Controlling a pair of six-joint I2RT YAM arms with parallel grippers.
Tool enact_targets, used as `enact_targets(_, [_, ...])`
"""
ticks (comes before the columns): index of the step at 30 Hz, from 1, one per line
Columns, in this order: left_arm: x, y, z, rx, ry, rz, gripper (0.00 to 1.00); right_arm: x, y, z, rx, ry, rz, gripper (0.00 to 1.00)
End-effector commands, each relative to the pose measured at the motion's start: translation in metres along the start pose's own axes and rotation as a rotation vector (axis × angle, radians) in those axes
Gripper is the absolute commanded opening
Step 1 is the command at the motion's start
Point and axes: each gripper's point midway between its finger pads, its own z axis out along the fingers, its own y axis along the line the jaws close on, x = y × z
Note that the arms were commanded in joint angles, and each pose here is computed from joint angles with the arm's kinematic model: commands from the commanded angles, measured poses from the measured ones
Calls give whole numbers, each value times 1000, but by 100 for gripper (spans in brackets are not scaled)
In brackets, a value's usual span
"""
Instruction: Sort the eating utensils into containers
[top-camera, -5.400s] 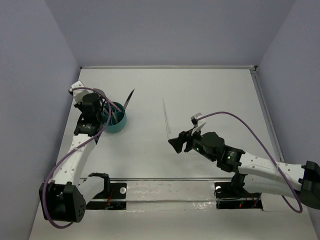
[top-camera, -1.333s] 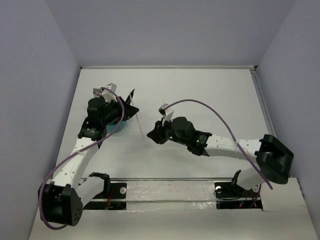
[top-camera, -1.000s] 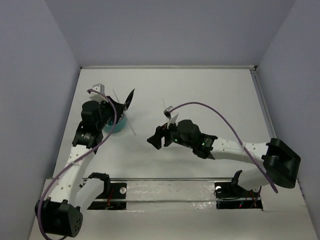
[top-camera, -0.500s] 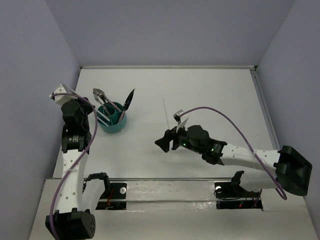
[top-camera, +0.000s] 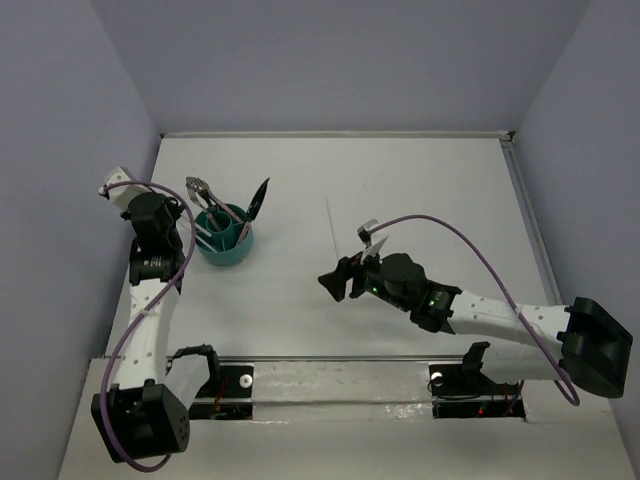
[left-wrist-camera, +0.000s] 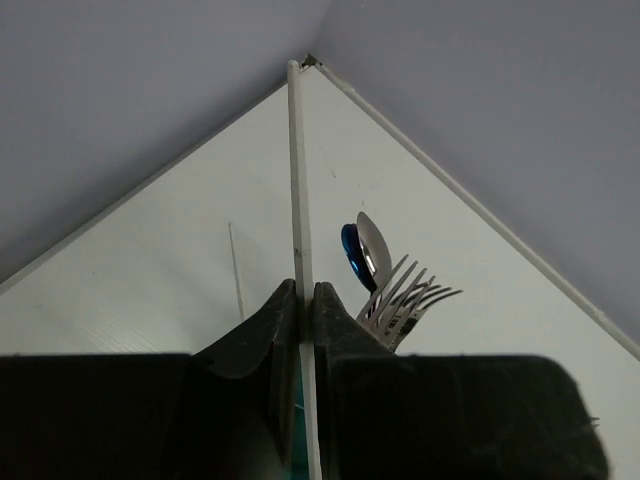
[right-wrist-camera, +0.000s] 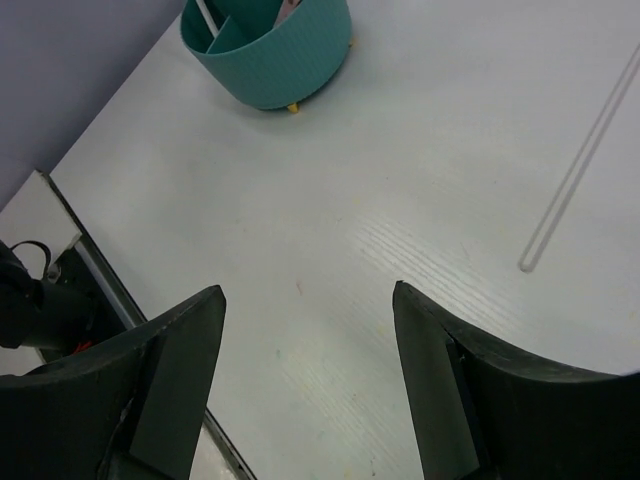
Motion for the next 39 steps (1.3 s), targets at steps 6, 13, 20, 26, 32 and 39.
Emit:
enact_targets(6, [10,14,20,-46,-30,22,0,-17,-7,-6,58,-74,13,72])
enact_targets(13, [29,19,28,-52,9,30,0,-12,-12,-7,77,-65,36,72])
enact_targets(20, [34,18,29,-48,27,16,16,-8,-23,-5,130,-51,49,72])
enact_targets(26, [26,7,21,-1,12,-13,41,-8,-40,3,183,-40,70,72])
enact_targets(32, [11,-12,5,76,-27,-42,54,2,-82,17,285,27,133,69])
enact_targets(39, [-16,-44,-26,235,-85,-92,55,20,-122,39,460,163,87,64])
